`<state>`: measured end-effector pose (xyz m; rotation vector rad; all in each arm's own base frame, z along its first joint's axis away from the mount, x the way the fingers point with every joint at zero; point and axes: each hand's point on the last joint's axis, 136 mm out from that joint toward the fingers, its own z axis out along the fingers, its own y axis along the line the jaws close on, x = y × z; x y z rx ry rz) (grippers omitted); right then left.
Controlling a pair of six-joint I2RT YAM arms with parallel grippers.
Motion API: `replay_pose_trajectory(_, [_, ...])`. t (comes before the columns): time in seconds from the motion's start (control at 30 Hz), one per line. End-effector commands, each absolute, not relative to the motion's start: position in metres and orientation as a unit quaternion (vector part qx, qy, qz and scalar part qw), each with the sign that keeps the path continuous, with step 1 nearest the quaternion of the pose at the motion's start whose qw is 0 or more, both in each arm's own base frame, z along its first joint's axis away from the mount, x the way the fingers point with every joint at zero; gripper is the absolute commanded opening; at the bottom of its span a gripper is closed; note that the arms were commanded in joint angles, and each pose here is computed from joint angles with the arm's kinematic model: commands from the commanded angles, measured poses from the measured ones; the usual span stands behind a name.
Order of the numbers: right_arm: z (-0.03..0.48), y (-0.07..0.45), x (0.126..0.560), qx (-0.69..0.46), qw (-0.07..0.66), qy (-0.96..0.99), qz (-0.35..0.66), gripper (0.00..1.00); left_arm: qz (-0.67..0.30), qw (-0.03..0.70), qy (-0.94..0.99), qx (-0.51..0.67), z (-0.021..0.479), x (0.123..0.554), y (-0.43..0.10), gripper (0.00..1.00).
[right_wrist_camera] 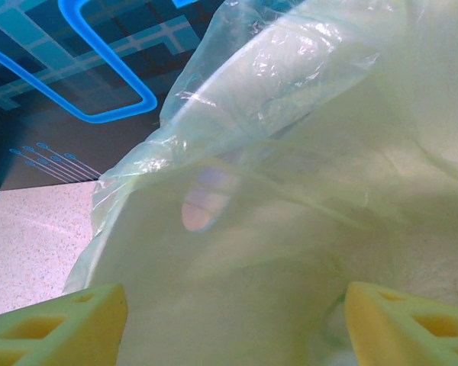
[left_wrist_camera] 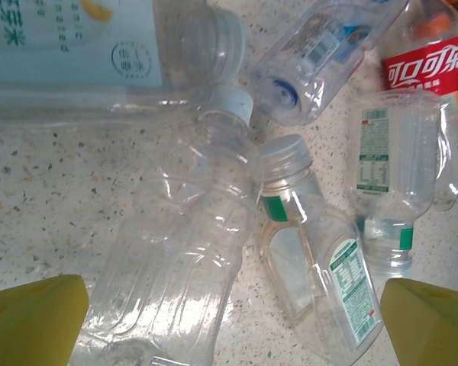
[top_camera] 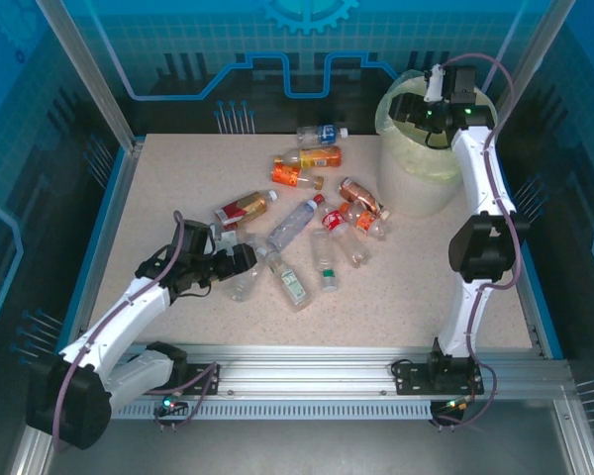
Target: Put the plastic bottles in the bin
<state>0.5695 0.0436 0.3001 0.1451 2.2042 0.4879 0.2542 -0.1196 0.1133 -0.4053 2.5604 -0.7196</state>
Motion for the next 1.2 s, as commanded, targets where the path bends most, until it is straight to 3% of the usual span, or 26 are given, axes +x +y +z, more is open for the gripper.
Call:
replay_pose_trajectory(0.0, [0.345, 0.043, 0.545, 0.046, 0.457, 0.865, 0.201, 0.77, -0.264, 0.195, 0.936, -0.130, 0.099, 0.241, -0.124, 0.99])
replay_pose_trajectory(0.2, [0.385, 0.044, 0.509, 0.023, 0.490, 0.850, 0.193, 0.86, -0.217, 0.185, 0.951, -0.117, 0.079, 0.230, -0.119, 0.99])
replay_pose_trajectory(0.27, [0.395, 0.044, 0.494, 0.019, 0.497, 0.846, 0.192, 0.98, -0.196, 0.179, 0.957, -0.112, 0.071, 0.226, -0.117, 0.99])
replay_pose_trajectory(0.3, [0.400, 0.045, 0.484, 0.016, 0.502, 0.843, 0.192, 1.00, -0.194, 0.174, 0.959, -0.110, 0.067, 0.224, -0.118, 0.99])
replay_pose_trajectory(0.6, [0.413, 0.083, 0.394, -0.041, 0.520, 0.818, 0.245, 1.00, -0.220, 0.138, 0.960, -0.104, 0.046, 0.224, -0.136, 0.98])
replay_pose_trajectory(0.7, [0.399, 0.110, 0.362, -0.074, 0.503, 0.817, 0.271, 1.00, -0.236, 0.135, 0.957, -0.104, 0.044, 0.224, -0.141, 0.93])
replay_pose_trajectory(0.9, [0.371, 0.162, 0.307, -0.131, 0.477, 0.810, 0.315, 1.00, -0.254, 0.135, 0.953, -0.096, 0.045, 0.223, -0.147, 0.69])
replay_pose_trajectory(1.17, [0.341, 0.183, 0.284, -0.108, 0.483, 0.802, 0.334, 1.00, -0.261, 0.162, 0.947, -0.097, 0.058, 0.223, -0.144, 0.51])
